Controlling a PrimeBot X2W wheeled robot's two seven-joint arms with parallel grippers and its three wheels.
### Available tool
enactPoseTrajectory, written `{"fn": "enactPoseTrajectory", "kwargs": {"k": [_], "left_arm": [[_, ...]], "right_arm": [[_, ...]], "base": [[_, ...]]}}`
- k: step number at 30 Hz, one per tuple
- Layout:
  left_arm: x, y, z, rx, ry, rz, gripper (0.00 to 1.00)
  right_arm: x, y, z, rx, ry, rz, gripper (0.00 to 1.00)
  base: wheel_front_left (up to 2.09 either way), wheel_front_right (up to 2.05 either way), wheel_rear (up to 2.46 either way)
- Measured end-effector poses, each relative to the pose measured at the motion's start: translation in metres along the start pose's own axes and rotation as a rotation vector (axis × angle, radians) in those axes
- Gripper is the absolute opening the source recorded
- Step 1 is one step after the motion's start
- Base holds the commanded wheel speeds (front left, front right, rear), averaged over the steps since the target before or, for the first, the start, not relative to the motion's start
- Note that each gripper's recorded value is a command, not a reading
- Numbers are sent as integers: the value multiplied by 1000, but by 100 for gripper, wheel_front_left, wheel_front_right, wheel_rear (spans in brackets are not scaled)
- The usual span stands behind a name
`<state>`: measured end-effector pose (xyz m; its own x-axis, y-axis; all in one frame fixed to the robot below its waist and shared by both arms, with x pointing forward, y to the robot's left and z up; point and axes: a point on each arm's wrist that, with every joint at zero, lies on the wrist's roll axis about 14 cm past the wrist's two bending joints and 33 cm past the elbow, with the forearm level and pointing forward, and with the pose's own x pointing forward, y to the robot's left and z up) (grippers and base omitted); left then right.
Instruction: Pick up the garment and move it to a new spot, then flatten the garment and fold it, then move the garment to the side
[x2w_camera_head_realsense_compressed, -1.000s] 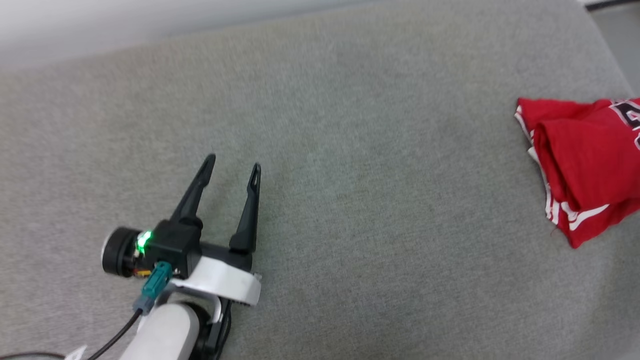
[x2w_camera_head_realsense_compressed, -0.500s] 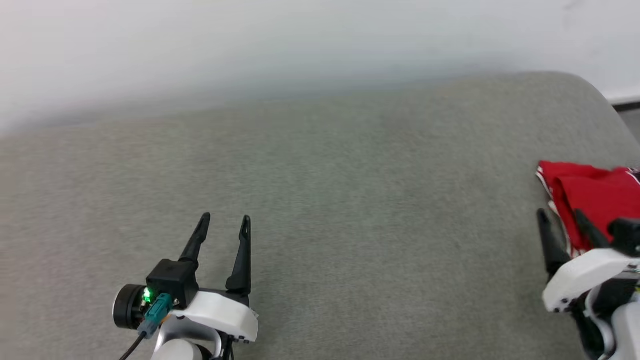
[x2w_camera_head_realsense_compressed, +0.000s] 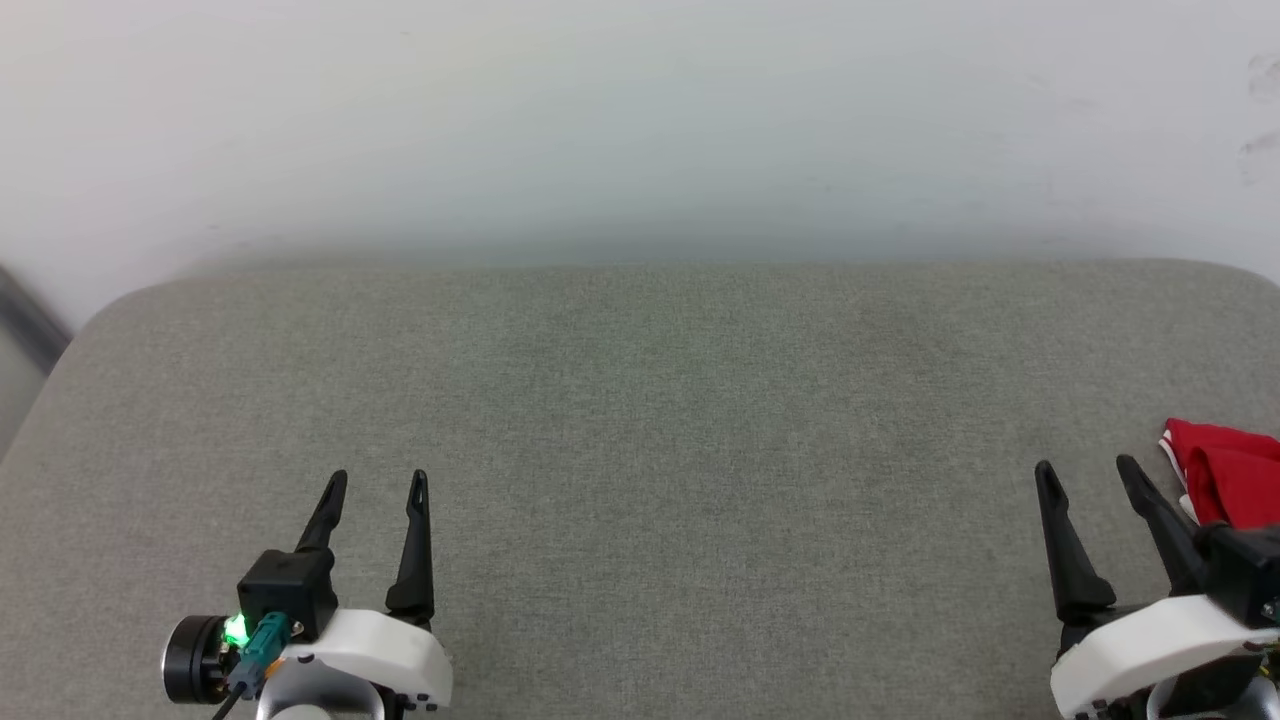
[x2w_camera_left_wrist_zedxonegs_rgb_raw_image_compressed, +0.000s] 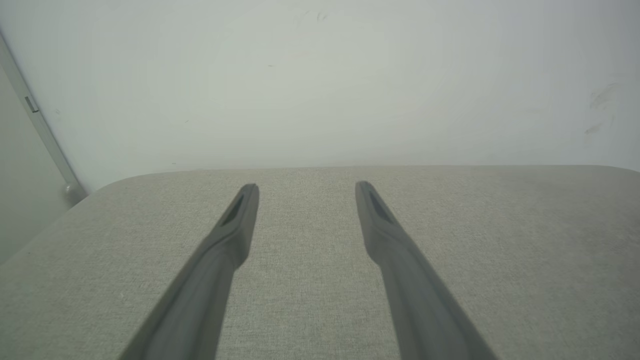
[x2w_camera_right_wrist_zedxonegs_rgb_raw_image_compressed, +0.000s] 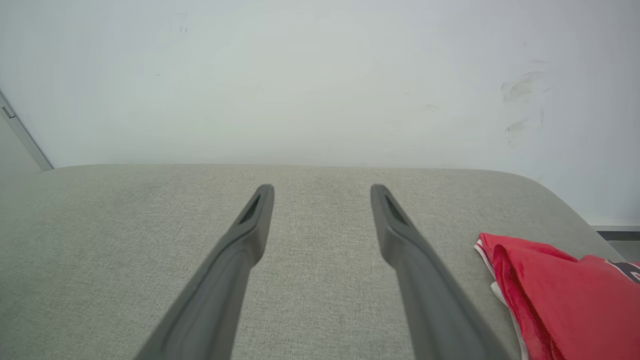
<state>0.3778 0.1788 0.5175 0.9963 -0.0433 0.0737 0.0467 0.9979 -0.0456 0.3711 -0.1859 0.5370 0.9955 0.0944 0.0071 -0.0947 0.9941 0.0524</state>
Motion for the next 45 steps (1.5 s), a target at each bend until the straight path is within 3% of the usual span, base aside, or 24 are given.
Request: {"fn": "enactPoseTrajectory", "kwargs": {"k": [10, 30, 31, 35, 45], "left_arm": [[-15, -2, -7, 8, 20, -7, 100], [-17, -3, -11, 15, 31, -12, 100], [-17, -4, -12, 13, 32, -18, 0], [-26, -6, -31, 2, 93, -12, 0], [-26, 2, -40, -190, 155, 45, 0]], "right_arm": [[-35, 5, -1, -30, 19, -13, 100], [-34, 14, -1, -31, 22, 6, 100], [-34, 14, -2, -30, 24, 7, 0], [-36, 14, -16, -20, 66, 4, 0], [-34, 13, -27, 185, 84, 1, 0]], "base": [[0, 0, 0], [0, 0, 0], [0, 0, 0], [0, 0, 0], [0, 0, 0]]}}
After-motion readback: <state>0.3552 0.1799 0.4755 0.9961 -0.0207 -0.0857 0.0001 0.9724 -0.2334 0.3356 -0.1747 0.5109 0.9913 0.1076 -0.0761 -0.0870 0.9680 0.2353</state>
